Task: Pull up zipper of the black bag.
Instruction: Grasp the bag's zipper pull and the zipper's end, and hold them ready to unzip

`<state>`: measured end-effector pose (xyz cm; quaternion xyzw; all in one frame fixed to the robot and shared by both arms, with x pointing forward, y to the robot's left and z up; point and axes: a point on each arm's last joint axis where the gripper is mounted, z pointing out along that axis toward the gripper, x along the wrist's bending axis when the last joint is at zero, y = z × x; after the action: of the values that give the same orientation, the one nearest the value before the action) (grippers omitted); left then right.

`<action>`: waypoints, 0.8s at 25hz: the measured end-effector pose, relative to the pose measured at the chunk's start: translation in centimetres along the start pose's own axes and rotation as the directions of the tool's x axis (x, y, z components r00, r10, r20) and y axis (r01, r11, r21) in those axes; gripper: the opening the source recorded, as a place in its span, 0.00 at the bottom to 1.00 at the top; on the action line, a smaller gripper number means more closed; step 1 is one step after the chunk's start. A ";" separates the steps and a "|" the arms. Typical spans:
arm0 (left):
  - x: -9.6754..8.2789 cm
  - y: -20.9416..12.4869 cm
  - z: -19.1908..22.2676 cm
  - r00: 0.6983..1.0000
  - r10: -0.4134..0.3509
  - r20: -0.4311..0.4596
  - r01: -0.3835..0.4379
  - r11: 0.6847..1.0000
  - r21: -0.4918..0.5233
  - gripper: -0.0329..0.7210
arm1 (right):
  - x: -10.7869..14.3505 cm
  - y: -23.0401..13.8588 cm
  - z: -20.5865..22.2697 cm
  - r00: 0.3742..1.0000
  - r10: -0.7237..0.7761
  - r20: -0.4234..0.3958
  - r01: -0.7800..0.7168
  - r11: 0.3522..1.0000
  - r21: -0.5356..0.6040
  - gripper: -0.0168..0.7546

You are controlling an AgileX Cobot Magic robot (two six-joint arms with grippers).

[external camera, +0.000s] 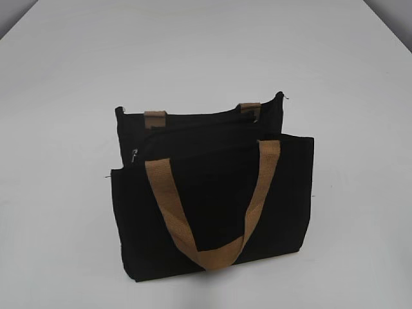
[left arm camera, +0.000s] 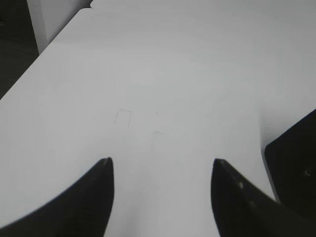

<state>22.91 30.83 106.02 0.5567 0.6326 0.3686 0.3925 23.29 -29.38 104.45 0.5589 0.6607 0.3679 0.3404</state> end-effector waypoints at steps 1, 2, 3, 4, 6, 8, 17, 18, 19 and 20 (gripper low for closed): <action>0.0 0.0 0.0 1.000 0.000 0.000 0.000 1.000 0.000 0.66 | 0.0 0.0 0.0 1.000 0.000 0.000 0.000 1.000 0.000 0.61; 0.0 0.0 0.0 1.000 0.000 0.000 0.000 1.000 0.000 0.66 | 0.0 0.0 0.0 1.000 0.000 0.000 0.000 1.000 0.000 0.61; 0.0 0.0 0.0 1.000 0.000 0.000 0.000 1.000 0.000 0.66 | 0.0 0.0 0.0 1.000 0.000 0.000 0.000 1.000 0.000 0.61; 0.0 0.0 0.0 1.000 0.000 0.000 0.000 1.000 0.000 0.66 | 0.0 0.0 0.0 1.000 0.000 0.000 0.000 1.000 0.000 0.61; 0.0 0.0 0.0 1.000 0.000 0.000 0.000 1.000 0.000 0.66 | 0.0 0.0 0.0 1.000 0.000 0.000 0.000 1.000 0.000 0.61; 0.0 0.0 0.0 1.000 0.000 0.000 0.000 1.000 0.000 0.66 | 0.0 0.0 0.0 1.000 0.000 0.000 0.000 1.000 0.000 0.61; 0.0 0.0 0.0 1.000 0.000 0.000 0.000 1.000 0.000 0.66 | 0.0 0.0 0.0 1.000 0.000 0.000 0.000 1.000 0.000 0.61; 0.0 0.0 0.0 1.000 0.000 0.000 0.000 1.000 0.000 0.66 | 0.0 0.0 0.0 1.000 0.000 0.000 0.000 1.000 0.000 0.61; 0.0 0.0 0.0 1.000 0.000 0.000 0.000 1.000 0.000 0.66 | 0.0 0.0 0.0 1.000 0.000 0.000 0.000 1.000 0.000 0.61; 0.0 0.0 0.0 1.000 0.000 0.000 0.000 1.000 0.000 0.66 | 0.0 0.0 0.0 1.000 0.000 0.000 0.000 1.000 0.000 0.61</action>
<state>22.91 30.83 106.02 0.5567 0.6326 0.3686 0.3925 23.29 -29.38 104.45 0.5589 0.6607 0.3679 0.3404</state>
